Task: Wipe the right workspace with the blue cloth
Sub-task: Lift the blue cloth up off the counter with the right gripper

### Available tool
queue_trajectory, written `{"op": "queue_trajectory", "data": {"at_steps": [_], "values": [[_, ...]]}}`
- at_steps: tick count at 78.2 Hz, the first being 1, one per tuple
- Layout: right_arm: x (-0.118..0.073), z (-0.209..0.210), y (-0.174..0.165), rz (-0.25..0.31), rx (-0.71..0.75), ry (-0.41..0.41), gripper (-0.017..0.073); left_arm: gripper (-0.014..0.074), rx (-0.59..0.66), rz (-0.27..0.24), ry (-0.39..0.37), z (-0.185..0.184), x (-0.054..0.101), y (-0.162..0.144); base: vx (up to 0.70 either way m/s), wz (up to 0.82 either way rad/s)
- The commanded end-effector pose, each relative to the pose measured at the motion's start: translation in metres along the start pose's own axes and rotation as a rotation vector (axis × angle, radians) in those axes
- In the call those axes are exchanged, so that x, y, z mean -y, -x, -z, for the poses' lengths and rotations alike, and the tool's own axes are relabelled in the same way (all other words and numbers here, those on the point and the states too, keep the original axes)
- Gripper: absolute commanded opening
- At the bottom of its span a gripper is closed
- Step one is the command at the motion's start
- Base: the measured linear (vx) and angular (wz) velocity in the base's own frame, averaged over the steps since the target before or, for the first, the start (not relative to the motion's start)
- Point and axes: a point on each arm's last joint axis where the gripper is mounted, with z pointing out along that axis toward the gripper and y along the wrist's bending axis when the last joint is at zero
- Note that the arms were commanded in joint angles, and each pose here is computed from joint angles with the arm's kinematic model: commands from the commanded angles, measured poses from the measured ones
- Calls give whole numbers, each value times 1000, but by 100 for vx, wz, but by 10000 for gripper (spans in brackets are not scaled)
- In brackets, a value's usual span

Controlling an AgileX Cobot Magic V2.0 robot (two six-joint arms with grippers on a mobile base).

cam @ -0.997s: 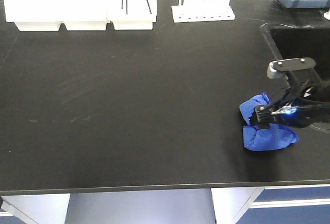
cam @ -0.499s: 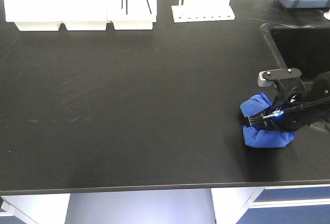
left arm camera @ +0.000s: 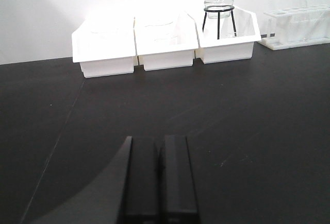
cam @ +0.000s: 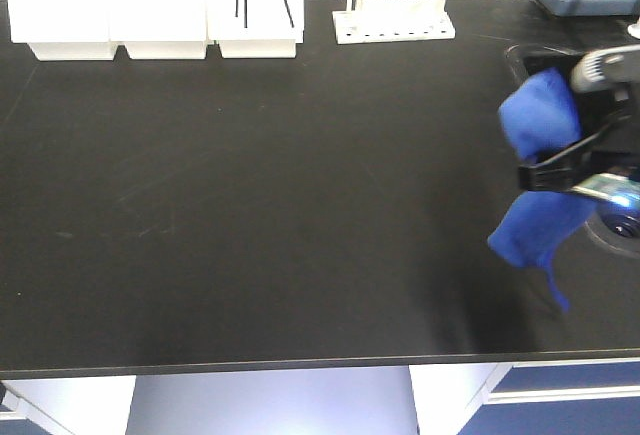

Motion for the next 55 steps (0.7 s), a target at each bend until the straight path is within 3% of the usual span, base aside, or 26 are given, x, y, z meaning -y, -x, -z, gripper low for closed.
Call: {"op": "queue_trajectory", "data": {"at_steps": [1,20,25,26,40,55], "values": [[-4,36,4,31,200,-16,-8,-6,122,2,-15,3,1,17,0,0],[-17,81,-69,12,388,-11,-8,-6,122,2,-15,3,1,17,0,0],[-17,97,-77,6,538,-45,-8,-6,122,2,-15,3,1,17,0,0],[-20,119,-89,13,693,-65,-8,-6,122,2,-15,3,1,17,0,0],[-22,118,-94,30,652,-47,-8,-6,122,2,-15,3,1,17,0,0],[-20,120,-91,24,701,-68,-8,-6,122,2,-15,3,1,17,0,0]]}}
